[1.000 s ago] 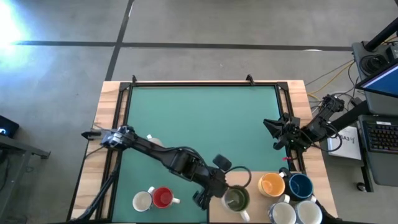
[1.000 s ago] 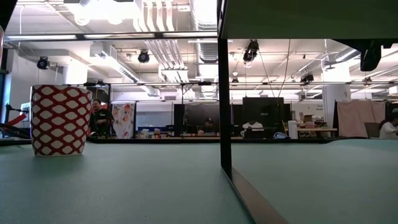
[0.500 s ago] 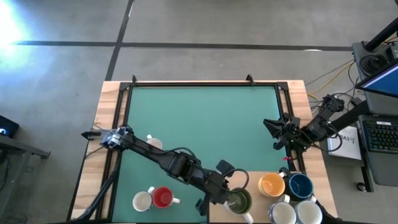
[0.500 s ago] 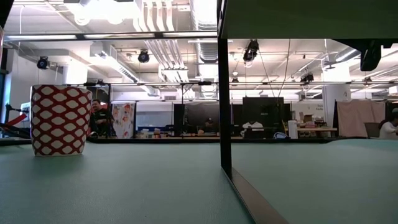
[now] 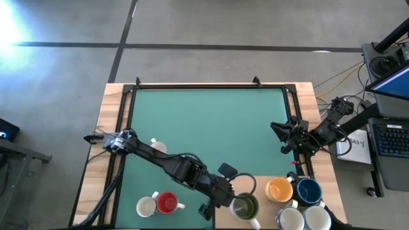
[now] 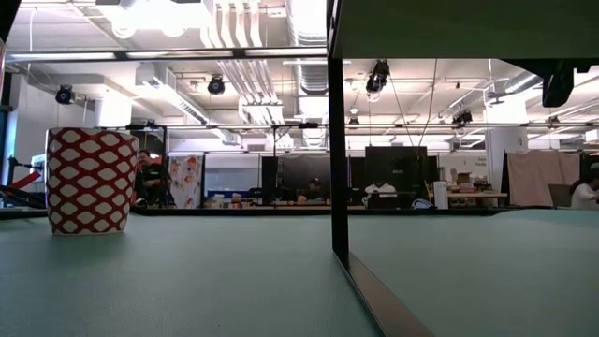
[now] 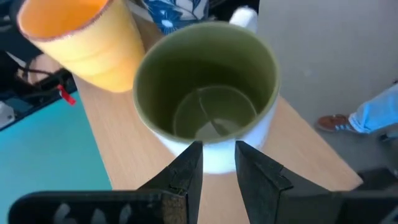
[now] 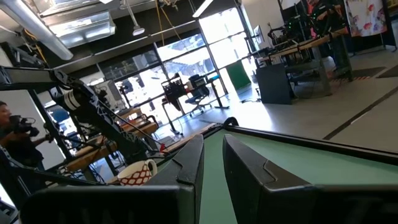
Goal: Place coffee mugs
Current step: Put the green mug on the shelf
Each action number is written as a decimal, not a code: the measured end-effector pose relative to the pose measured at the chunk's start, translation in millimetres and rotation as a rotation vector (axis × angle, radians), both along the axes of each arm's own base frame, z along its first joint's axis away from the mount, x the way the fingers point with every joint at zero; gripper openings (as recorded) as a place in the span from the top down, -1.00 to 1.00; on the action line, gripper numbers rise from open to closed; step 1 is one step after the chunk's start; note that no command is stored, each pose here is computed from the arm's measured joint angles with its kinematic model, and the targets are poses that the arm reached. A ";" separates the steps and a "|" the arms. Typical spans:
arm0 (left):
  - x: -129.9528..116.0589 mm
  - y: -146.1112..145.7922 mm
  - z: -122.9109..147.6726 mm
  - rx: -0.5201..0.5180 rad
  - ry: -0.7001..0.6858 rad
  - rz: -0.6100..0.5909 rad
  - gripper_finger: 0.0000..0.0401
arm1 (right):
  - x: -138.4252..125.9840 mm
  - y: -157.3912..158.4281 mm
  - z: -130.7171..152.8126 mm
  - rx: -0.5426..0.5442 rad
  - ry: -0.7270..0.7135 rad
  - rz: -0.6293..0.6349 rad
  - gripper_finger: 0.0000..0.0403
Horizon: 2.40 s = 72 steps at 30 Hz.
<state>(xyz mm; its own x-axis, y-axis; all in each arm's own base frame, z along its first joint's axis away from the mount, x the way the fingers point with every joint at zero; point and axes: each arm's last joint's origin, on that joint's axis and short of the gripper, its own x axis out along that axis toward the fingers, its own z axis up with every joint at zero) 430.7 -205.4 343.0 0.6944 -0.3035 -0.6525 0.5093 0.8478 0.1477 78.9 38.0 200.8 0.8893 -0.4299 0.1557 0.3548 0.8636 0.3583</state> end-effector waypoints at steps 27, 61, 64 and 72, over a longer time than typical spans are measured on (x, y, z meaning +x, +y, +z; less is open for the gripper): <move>6.4 -7.0 -6.5 -0.137 -0.033 0.032 0.62 | 0.0 0.0 0.0 0.000 0.000 0.000 0.75; 29.3 -27.5 -22.6 -0.248 -0.162 -0.002 0.62 | 0.0 0.0 0.0 0.000 0.000 0.000 0.75; 29.8 -27.9 -21.5 -0.256 -0.172 -0.007 0.62 | 0.0 0.0 0.0 0.000 0.000 0.000 0.75; 29.3 -24.8 -25.0 -0.230 -0.140 0.005 0.62 | 0.0 0.0 0.0 0.000 0.000 0.000 0.75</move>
